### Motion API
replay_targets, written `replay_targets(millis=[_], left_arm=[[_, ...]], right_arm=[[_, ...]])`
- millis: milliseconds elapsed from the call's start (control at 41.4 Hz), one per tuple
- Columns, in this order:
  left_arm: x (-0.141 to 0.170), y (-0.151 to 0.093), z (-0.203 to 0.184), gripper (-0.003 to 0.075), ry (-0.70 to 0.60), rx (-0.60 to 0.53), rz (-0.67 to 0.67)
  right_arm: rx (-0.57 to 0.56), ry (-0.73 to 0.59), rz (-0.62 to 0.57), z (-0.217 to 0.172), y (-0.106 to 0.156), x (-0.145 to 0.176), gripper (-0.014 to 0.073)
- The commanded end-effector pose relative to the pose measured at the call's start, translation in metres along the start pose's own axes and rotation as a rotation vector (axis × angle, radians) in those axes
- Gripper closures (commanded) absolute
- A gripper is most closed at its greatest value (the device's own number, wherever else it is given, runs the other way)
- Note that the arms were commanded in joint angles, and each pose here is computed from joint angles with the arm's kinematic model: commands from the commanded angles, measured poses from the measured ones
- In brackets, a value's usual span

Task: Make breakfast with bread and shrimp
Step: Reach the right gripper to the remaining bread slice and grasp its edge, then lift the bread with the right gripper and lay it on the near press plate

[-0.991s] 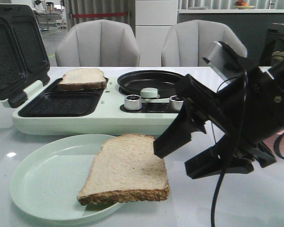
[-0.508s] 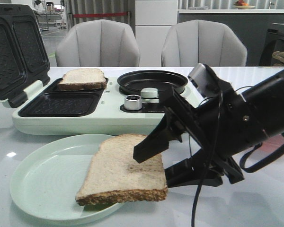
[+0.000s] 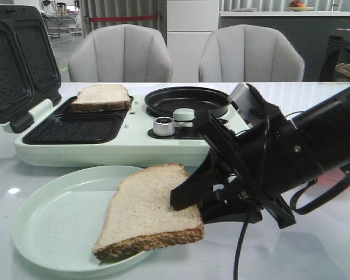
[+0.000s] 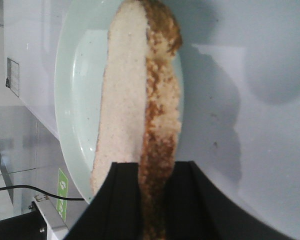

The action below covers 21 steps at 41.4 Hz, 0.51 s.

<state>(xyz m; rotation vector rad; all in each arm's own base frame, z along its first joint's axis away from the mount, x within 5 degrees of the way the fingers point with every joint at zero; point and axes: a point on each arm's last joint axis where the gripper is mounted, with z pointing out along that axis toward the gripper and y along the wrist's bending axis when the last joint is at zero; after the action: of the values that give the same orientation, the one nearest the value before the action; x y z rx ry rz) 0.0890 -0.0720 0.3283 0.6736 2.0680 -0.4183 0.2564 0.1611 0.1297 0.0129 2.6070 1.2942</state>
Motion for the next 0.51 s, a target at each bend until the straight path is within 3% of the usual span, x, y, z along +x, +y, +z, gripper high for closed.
replay_targets(millis=[0, 193, 483], left_arm=[[-0.014, -0.002, -0.005, 0.0230, -0.099, 0.016, -0.004], [-0.014, -0.002, -0.005, 0.0230, -0.099, 0.016, -0.004], [-0.014, -0.002, -0.005, 0.0230, -0.097, 0.016, -0.004]], right_arm=[[-0.089, -0.035, -0.037, -0.007, 0.019, -0.008, 0.0430], [-0.096, -0.037, -0.078, -0.008, 0.020, -0.008, 0.0505], [-0.147, -0.068, -0.202, -0.029, 0.045, -0.007, 0.0510]])
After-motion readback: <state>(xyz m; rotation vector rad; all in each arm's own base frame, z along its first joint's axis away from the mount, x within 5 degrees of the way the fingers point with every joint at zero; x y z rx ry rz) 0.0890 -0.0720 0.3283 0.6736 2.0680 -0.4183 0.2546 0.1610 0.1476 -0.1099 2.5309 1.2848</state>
